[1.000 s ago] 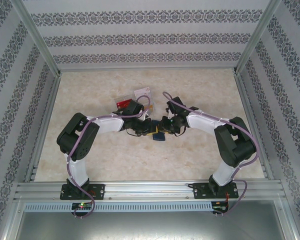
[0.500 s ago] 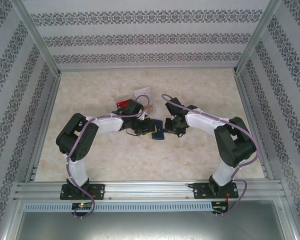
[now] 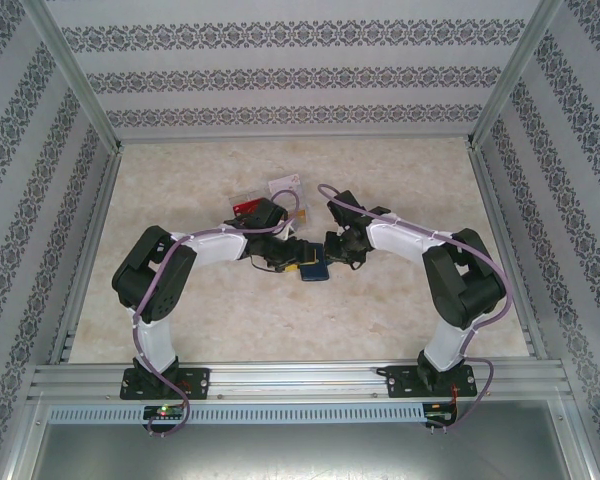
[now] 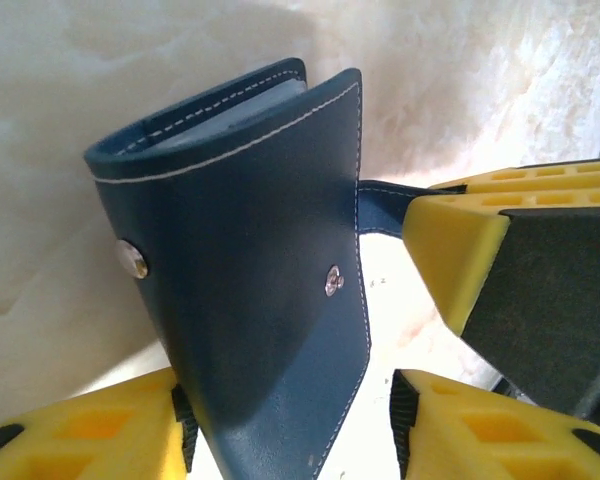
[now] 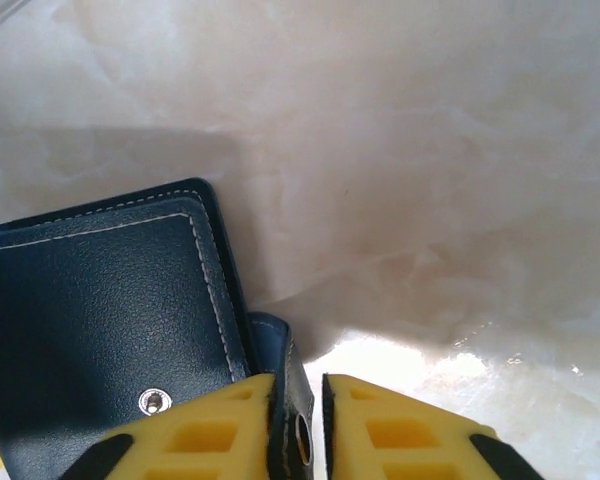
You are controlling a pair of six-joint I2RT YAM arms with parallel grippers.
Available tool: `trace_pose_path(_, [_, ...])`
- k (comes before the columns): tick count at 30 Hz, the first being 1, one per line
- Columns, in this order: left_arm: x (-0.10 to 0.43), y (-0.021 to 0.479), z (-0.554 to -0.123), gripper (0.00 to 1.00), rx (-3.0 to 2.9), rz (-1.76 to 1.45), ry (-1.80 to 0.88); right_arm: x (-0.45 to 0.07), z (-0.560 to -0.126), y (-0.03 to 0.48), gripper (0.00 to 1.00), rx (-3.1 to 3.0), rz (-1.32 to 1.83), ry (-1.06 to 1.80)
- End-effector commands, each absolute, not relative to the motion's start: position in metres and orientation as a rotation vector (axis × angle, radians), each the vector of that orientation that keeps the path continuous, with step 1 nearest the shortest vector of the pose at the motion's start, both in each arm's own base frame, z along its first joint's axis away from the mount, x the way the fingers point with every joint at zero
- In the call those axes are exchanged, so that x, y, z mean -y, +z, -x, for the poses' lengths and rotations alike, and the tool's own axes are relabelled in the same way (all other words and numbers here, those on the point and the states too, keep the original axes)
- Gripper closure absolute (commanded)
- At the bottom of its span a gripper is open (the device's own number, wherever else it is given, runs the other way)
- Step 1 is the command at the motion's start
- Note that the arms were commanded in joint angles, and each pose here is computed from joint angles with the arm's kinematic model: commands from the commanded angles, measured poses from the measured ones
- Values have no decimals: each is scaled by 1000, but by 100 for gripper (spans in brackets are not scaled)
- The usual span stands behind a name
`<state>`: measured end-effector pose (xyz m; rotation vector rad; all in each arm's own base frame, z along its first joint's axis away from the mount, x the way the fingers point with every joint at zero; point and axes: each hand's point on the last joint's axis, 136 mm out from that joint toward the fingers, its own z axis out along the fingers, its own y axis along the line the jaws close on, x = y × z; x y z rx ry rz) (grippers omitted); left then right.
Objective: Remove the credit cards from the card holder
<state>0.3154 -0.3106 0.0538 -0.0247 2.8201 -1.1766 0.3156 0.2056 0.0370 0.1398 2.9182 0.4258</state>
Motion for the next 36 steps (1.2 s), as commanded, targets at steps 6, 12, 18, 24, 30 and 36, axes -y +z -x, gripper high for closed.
trace_pose_path(6, [287,89,-336,25,-2730,52,-1088,-203,-324,69,86,-2819,8,387])
trace_pose_path(12, [245,106,-346,15,-2654,112,-976,-228,-320,121,86,-2689,96,597])
trace_pose_path(18, [206,122,-349,1,-2562,177,-841,-263,-311,155,86,-2622,179,739])
trace_pose_path(24, [186,132,-345,1,-2497,197,-762,-277,-316,149,86,-2633,194,705])
trace_pose_path(30, [191,126,-339,1,-2523,216,-819,-269,-320,141,86,-2646,172,641])
trace_pose_path(36, [219,129,-336,5,-2534,144,-1001,-230,-318,124,86,-2680,76,574])
